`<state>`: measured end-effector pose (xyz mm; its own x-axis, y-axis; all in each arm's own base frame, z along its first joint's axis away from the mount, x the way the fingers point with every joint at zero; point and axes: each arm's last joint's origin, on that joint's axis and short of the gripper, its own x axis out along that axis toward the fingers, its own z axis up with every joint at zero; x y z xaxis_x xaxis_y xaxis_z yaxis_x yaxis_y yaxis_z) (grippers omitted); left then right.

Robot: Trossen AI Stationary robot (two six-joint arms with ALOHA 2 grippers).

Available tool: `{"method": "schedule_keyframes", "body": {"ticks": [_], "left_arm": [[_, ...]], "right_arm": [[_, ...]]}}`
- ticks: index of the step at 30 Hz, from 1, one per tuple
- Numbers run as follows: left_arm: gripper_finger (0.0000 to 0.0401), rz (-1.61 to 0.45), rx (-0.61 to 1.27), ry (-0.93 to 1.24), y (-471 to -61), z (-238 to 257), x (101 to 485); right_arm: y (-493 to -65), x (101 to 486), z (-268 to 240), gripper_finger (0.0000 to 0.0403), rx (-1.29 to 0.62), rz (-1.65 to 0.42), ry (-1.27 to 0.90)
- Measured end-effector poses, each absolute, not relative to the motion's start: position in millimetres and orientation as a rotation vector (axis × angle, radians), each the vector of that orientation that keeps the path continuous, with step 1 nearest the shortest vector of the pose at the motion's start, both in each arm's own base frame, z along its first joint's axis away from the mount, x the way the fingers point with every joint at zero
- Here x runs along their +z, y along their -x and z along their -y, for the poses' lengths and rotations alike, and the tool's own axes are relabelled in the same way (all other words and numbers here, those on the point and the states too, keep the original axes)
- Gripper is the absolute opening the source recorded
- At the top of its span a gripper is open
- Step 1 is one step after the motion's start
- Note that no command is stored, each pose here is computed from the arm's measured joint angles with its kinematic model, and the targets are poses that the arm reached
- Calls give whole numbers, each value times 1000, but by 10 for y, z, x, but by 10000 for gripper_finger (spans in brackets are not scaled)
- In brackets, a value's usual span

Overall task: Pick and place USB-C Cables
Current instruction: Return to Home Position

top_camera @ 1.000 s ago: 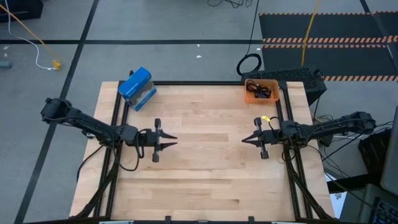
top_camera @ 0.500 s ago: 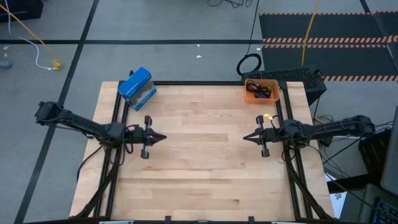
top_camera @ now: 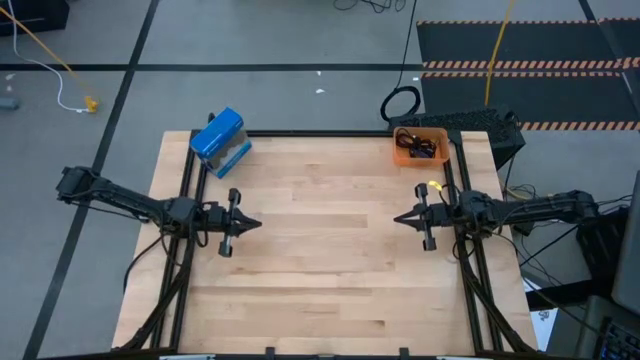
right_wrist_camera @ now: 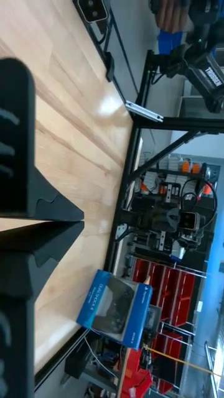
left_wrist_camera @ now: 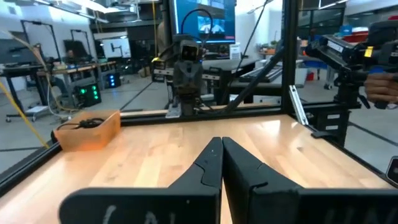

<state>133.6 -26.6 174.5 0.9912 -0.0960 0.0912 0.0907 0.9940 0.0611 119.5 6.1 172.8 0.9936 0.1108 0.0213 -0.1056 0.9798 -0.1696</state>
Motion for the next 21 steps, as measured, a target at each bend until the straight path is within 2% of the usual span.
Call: {"method": "schedule_keyframes", "body": {"ticks": [21], "left_arm": [[5,190,-108,-91,-1128,225,1868]], "right_arm": [[-1066,1753,-65,4,133,64,156]]}}
